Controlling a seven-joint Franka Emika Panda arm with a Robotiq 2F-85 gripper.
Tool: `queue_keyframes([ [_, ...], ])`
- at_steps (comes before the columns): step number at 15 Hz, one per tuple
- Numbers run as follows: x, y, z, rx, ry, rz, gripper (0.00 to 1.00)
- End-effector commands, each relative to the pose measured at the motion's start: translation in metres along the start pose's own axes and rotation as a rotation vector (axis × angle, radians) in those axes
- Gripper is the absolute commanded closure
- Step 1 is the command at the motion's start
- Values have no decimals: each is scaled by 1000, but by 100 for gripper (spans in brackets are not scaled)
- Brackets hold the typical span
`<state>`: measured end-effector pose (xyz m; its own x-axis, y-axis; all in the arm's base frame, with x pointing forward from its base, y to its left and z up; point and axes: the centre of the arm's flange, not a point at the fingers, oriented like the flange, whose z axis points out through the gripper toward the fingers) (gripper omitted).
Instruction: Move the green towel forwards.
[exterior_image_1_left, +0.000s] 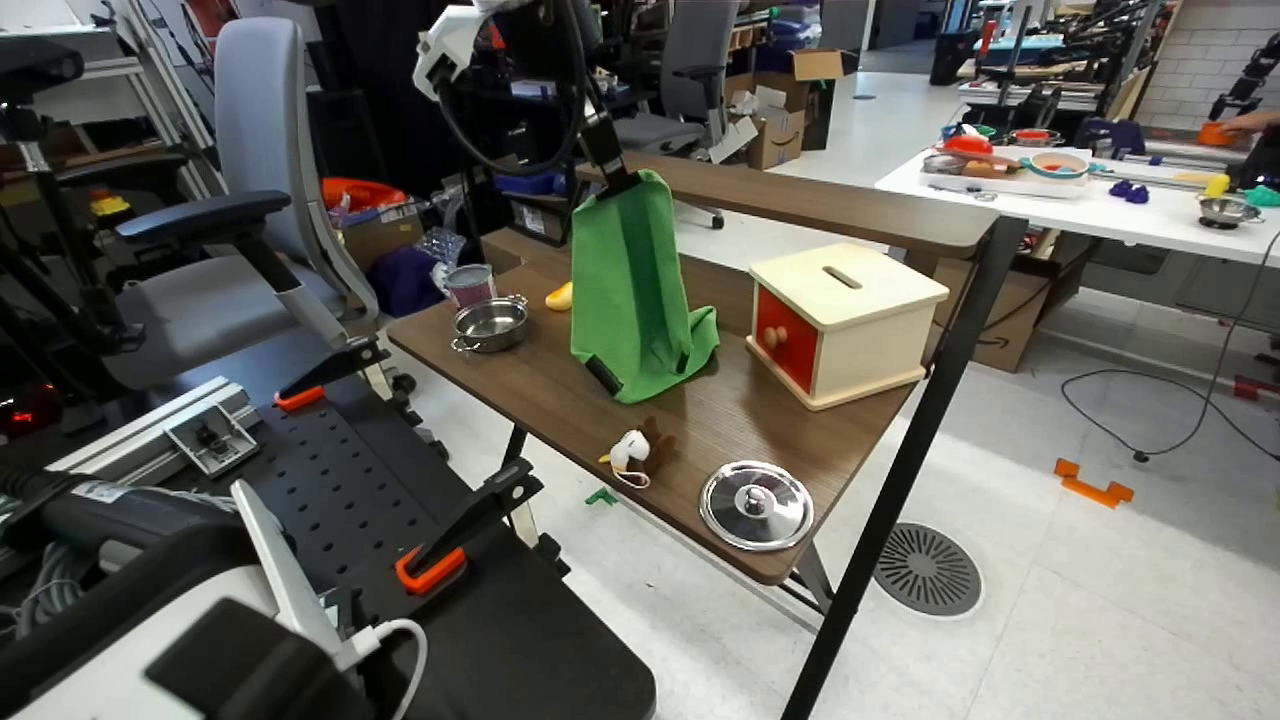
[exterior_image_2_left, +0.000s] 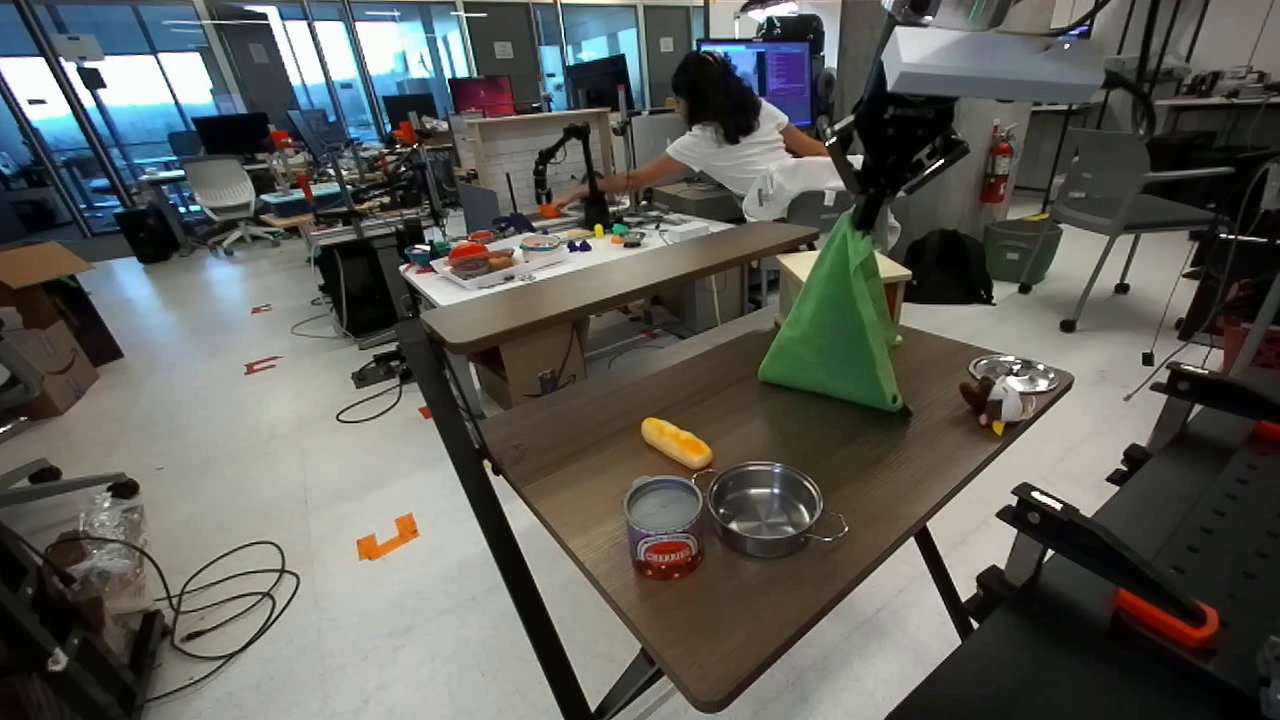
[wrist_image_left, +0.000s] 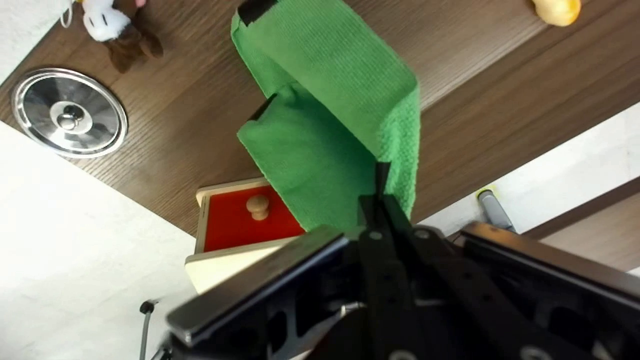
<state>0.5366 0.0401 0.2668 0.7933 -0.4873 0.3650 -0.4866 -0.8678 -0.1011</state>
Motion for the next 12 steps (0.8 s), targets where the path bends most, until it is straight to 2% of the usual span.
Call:
queue_keyframes([
  [1,-30,-8,21,-22,-52,-42,99],
  [5,-72,-15,54,-44,-125,-99,99],
  [12,-139,-41,95,-2,-279,-149,99],
])
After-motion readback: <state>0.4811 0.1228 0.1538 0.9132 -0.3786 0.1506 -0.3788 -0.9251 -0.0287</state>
